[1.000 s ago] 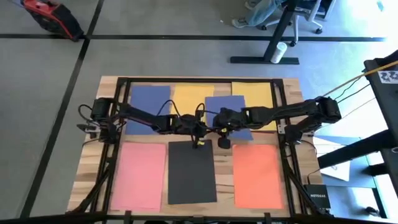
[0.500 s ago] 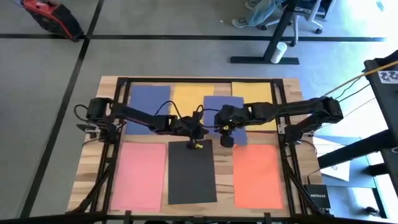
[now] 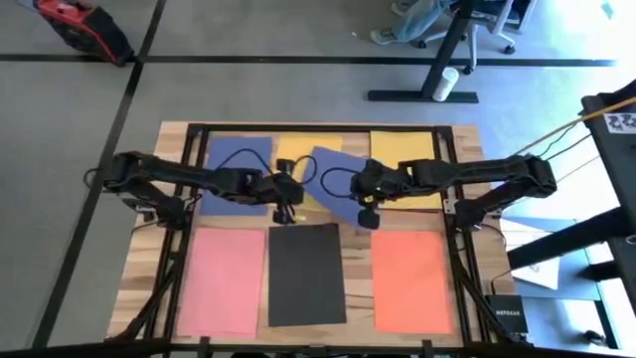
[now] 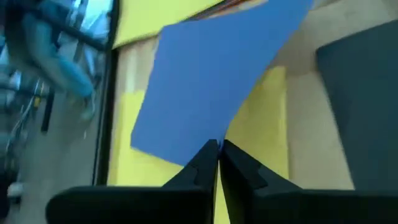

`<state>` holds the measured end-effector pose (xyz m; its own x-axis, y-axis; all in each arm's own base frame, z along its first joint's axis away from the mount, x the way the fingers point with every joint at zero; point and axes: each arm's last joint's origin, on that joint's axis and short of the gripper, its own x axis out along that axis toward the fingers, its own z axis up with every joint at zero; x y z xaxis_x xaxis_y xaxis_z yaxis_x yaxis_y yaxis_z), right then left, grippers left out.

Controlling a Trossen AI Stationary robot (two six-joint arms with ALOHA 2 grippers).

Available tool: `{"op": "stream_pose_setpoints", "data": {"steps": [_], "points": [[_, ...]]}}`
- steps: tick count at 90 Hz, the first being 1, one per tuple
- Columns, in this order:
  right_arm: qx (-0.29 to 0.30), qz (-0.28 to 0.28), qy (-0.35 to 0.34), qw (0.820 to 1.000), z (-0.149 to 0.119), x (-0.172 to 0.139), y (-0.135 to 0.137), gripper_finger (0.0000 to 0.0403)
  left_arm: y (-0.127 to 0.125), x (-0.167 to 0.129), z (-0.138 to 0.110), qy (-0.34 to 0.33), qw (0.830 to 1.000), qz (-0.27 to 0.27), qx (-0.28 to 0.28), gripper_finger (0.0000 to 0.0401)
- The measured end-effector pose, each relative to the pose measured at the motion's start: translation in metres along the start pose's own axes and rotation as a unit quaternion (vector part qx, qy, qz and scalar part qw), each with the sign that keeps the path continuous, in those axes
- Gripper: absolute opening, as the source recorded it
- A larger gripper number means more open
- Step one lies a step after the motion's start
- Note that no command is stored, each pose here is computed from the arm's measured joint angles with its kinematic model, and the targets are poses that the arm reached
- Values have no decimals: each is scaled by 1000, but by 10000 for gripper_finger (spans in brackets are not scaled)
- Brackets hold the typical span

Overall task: Organize paper
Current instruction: Stack the blue paper on top of the other blue paper

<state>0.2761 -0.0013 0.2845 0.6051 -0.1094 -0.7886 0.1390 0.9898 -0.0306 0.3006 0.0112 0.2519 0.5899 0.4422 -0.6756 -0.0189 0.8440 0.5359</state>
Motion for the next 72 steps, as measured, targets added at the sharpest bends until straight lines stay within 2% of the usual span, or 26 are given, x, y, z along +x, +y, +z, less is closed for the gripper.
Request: {"op": "stream_pose_setpoints", "data": {"steps": [14,23,37,56,72], "points": [[0,-1,3,1000,-1,0,0,12,2,-12,-22,78,995,40,-38,0],[-1,-1,3,1000,-1,0,0,12,3,-22,-34,102,989,80,-76,0],[-1,-1,3,1000,-1,0,0,12,6,-38,-55,90,976,120,-156,0],[-1,-2,5,1000,-1,0,0,12,8,-63,-88,75,947,185,-253,0],[-1,-2,4,1000,-1,0,0,12,2,-77,-108,68,930,206,-296,0]]}}
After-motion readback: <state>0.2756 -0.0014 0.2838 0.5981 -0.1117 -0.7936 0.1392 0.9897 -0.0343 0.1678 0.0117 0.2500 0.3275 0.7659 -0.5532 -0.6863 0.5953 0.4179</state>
